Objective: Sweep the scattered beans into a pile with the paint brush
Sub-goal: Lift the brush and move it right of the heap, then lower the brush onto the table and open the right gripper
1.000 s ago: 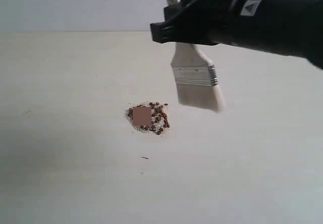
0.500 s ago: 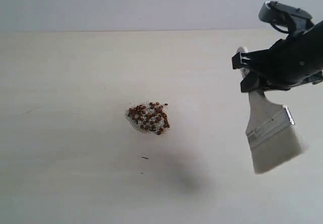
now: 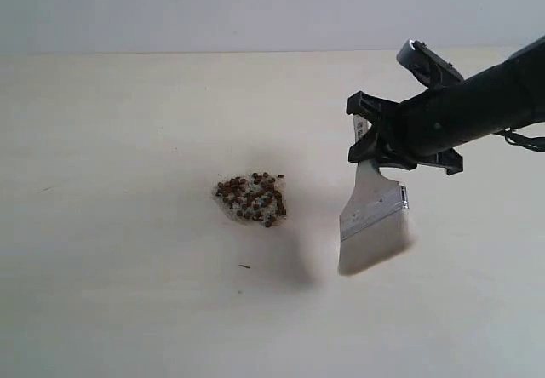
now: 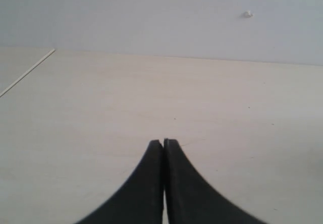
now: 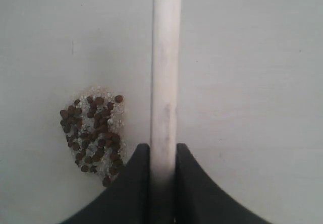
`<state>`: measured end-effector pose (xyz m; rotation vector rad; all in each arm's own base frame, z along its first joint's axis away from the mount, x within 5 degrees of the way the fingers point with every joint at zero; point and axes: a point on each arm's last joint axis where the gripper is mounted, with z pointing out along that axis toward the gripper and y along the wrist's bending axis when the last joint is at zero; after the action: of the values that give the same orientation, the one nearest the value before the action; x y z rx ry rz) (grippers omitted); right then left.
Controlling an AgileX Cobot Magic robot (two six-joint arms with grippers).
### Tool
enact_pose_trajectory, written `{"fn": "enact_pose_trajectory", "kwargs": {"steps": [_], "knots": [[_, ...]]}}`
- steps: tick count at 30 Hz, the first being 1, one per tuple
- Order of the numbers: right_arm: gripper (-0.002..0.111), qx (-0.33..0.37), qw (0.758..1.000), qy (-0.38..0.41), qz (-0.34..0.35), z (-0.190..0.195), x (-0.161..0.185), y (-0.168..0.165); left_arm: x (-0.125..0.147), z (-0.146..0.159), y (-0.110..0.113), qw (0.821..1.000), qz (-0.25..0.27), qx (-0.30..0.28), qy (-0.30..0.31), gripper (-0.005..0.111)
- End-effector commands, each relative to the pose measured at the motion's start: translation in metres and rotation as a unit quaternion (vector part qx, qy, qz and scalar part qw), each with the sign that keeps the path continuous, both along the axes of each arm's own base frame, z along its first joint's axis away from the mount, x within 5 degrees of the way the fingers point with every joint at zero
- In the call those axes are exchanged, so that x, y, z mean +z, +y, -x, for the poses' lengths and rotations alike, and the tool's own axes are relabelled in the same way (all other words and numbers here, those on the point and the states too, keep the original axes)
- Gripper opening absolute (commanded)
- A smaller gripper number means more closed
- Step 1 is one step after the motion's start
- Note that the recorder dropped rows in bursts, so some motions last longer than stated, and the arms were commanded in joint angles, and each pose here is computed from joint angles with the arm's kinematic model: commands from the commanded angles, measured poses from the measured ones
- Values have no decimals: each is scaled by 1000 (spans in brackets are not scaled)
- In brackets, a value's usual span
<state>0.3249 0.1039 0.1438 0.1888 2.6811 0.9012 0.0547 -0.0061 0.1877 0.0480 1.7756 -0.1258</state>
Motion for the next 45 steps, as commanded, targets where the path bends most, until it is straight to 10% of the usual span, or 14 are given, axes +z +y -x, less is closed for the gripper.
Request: {"fn": "enact_pose_trajectory", "kwargs": {"steps": [1,28,45], "knots": [[0,24,999,9,-20,4,0,4,0,0,0,1000,-3,-1,-4,0],[0,51,995,25,-82,-1,-51,15,0,0,0,1000,-3,-1,-4,0],[40,29,999,4,-35,-7,-53,8,0,0,0,1000,-3,-1,-4,0]]}}
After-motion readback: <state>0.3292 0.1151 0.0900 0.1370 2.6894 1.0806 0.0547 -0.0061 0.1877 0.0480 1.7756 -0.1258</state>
